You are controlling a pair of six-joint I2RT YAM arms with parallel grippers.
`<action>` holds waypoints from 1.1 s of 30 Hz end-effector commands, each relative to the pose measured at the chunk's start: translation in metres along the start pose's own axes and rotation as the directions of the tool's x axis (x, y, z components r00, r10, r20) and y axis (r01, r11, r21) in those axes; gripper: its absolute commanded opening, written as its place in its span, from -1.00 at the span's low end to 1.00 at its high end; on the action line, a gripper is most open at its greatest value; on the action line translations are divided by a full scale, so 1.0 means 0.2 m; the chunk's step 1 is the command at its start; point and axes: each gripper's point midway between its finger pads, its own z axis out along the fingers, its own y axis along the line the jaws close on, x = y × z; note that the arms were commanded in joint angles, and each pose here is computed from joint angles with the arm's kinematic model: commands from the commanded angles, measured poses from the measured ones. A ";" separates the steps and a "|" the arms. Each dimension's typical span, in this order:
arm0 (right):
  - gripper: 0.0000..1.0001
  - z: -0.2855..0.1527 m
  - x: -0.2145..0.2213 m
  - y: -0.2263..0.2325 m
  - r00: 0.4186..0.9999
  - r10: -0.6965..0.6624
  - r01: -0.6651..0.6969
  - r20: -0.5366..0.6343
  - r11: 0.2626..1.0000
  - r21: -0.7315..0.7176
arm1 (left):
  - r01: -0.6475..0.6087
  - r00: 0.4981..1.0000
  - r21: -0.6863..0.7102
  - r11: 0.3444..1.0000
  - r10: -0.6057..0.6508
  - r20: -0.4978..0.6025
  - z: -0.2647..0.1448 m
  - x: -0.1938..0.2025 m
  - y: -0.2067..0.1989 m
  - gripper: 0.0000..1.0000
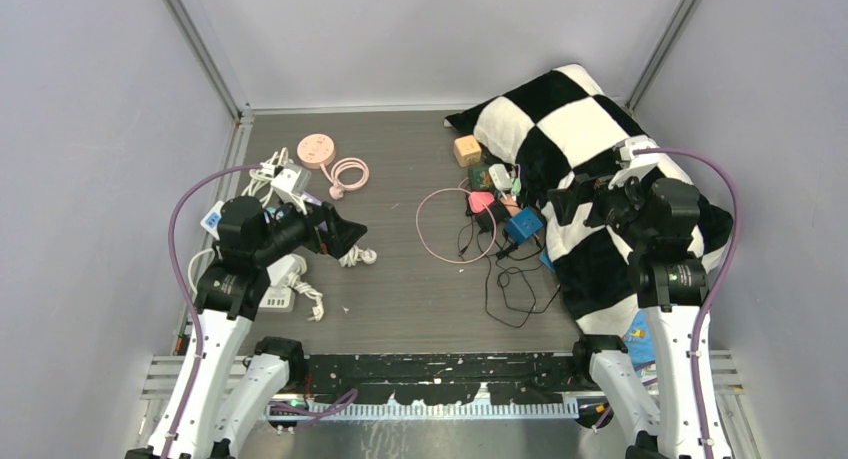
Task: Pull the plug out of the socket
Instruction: Reset both arms
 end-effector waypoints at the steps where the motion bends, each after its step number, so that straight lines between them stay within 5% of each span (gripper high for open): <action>1: 0.99 0.00 -0.05 -0.03 0.999 0.010 -0.011 0.041 0.999 0.030 | -0.035 0.999 0.000 0.999 0.035 0.012 0.00 -0.02 0.00 1.00; 19: 0.99 0.02 -0.05 -0.09 0.997 0.067 -0.070 0.044 0.995 0.069 | -0.108 0.993 -0.253 0.961 0.094 -0.065 -0.03 0.03 0.20 0.99; 33: 0.99 0.01 -0.05 -0.10 0.995 0.089 -0.092 0.051 0.994 0.066 | -0.115 0.990 -0.173 0.978 0.098 -0.106 0.01 0.08 0.14 0.99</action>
